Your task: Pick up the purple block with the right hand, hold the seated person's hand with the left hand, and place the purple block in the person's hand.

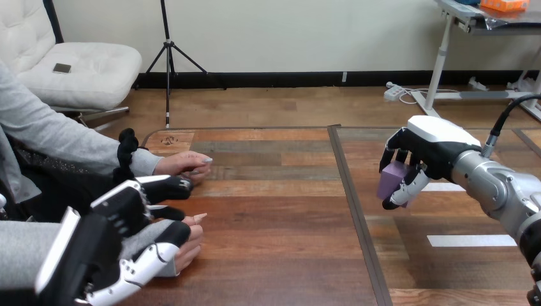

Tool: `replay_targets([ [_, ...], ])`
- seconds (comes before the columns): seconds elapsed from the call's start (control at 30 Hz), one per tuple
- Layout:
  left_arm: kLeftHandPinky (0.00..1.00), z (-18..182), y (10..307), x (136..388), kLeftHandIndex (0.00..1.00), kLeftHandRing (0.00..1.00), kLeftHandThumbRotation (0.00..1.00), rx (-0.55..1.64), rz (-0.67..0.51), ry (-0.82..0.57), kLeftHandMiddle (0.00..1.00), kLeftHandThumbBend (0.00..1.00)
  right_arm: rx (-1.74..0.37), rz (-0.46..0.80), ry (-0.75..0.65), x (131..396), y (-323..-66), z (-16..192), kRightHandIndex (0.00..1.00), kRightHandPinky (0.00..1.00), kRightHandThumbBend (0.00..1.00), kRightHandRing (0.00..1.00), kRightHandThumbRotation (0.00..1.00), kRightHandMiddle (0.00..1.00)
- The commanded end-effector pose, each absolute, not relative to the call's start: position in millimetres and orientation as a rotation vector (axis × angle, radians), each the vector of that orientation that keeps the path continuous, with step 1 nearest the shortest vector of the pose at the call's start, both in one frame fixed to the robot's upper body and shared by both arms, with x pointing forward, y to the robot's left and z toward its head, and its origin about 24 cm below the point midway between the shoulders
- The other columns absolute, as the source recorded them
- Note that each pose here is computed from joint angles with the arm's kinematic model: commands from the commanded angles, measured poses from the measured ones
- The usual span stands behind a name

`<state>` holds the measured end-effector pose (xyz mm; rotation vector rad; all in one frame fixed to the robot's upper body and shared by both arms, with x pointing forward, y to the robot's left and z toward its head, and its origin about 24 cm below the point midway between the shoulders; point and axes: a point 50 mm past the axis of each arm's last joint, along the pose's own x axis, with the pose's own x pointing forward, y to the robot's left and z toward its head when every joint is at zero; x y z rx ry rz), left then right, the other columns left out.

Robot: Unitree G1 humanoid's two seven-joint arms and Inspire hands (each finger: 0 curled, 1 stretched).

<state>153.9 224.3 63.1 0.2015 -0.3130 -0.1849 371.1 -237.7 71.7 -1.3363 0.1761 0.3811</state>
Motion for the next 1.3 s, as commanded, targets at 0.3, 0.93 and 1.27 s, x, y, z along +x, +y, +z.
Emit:
replay_targets([
  [0.3,0.53,93.4,245.0,172.7,0.66,0.73,0.28,0.37,-0.134,-0.412,0.73,0.72,-1.353,0.329,-0.004,392.6,-225.4,128.8,0.45,0.33,0.76,0.4,0.0,0.46],
  [0.93,0.58,118.6,251.5,185.0,0.82,0.8,0.45,0.907,-0.226,-0.265,0.84,0.94,-1.335,0.328,0.004,391.5,-227.1,126.2,0.45,0.33,0.75,0.39,0.0,0.45],
  [1.27,0.61,121.7,248.4,197.4,0.87,0.82,0.55,1.079,-0.284,-0.236,0.88,1.0,-1.325,0.32,0.001,391.8,-226.0,125.5,0.45,0.32,0.75,0.39,0.0,0.44],
])
